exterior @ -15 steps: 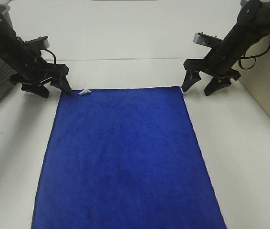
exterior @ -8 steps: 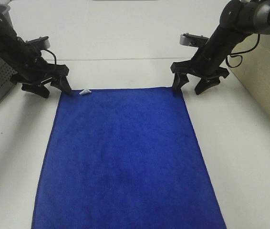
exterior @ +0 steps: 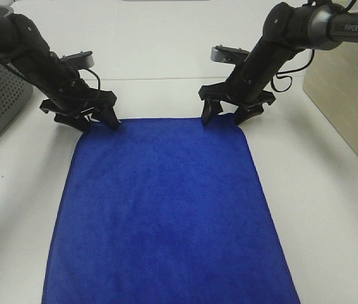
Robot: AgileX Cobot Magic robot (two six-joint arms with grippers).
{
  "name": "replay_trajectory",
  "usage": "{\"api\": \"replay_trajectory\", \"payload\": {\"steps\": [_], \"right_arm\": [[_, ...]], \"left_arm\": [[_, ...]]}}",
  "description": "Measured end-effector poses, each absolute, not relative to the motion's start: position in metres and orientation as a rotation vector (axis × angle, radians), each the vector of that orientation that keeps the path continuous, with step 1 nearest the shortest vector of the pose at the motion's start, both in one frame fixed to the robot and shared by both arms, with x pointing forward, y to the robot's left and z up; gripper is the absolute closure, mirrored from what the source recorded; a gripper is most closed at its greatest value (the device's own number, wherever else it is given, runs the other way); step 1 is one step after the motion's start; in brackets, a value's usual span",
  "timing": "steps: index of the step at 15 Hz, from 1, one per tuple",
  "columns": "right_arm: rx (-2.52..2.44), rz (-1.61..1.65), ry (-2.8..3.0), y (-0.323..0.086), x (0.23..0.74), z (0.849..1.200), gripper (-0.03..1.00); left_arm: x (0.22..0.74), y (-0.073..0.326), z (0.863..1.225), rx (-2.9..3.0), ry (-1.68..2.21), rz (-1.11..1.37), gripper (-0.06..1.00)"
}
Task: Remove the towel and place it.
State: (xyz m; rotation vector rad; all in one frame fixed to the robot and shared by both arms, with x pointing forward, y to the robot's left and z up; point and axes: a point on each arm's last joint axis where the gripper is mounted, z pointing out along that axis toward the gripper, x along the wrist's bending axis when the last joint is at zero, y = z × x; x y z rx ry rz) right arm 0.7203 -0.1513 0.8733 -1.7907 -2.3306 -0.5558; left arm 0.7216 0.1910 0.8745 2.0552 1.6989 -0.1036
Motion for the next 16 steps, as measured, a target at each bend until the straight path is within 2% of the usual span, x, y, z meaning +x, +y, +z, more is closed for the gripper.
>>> {"api": "replay_trajectory", "payload": {"steps": [4,10,11,13,16], "right_arm": [[-1.785,-0.564,-2.330,-0.148,0.720,0.873,0.21],[-1.787,-0.565,-2.336,-0.148,0.720,0.873,0.25],[-1.787,-0.562,-2.338,-0.148,0.720,0.872,0.27],[-1.788,-0.561,-2.340,-0.149,0.720,0.872,0.36],[-1.786,-0.540,-2.364,-0.150,0.720,0.871,0.64]], "left_arm": [[0.718,0.169,0.875,2.061,1.655,-0.118,0.25],[0.718,0.167,0.874,2.048,1.656,-0.132,0.27],[0.718,0.167,0.872,2.048,1.656,-0.128,0.33],[0.720,0.168,0.870,2.043,1.657,-0.107,0.50],[0.721,0.170,0.868,2.092,1.624,-0.064,0.76]]}}
